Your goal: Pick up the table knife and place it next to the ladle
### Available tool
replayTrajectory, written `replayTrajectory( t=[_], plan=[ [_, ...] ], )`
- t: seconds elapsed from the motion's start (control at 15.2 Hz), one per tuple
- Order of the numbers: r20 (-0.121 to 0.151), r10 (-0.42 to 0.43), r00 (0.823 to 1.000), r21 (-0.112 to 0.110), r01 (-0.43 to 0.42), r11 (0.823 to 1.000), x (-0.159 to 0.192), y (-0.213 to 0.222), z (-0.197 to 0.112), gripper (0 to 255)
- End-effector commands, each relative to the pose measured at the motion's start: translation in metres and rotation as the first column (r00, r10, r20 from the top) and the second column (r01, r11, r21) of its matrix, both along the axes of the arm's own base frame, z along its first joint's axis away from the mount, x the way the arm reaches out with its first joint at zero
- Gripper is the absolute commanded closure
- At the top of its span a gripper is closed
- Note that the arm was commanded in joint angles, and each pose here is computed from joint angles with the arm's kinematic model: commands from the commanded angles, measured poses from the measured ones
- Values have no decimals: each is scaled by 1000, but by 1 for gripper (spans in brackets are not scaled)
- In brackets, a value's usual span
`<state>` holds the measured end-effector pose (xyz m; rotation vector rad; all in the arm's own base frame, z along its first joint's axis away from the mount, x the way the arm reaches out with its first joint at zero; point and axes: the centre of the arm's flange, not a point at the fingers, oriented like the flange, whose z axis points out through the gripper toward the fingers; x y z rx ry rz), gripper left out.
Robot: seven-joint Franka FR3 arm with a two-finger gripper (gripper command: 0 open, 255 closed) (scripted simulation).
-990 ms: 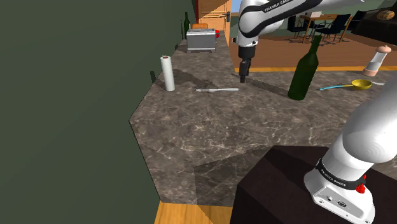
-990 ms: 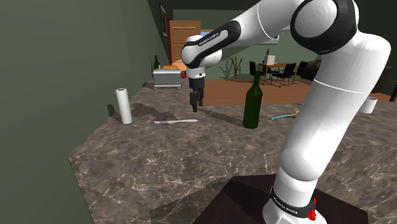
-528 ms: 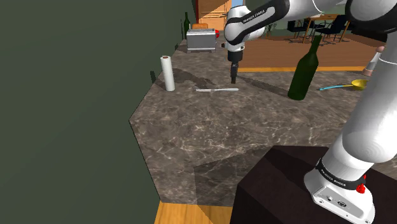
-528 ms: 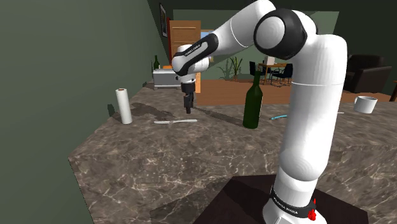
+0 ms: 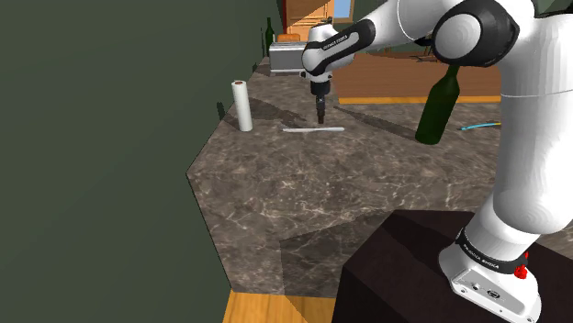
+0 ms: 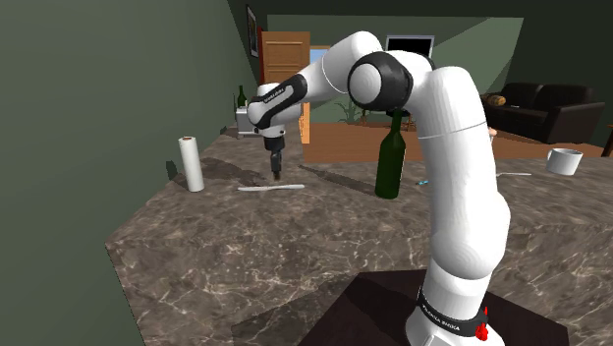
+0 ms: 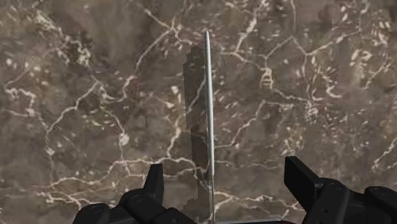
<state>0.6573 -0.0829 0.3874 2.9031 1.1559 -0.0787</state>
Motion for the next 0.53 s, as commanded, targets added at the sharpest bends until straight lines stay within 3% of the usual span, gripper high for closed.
replayTrajectory(
  t=[0.0, 0.46],
  plan=[
    [1, 10, 1000, 0, -10, 1000, 5, 1, -10, 0],
    [1, 10, 1000, 0, -10, 1000, 4, 0, -39, 0]
  ],
)
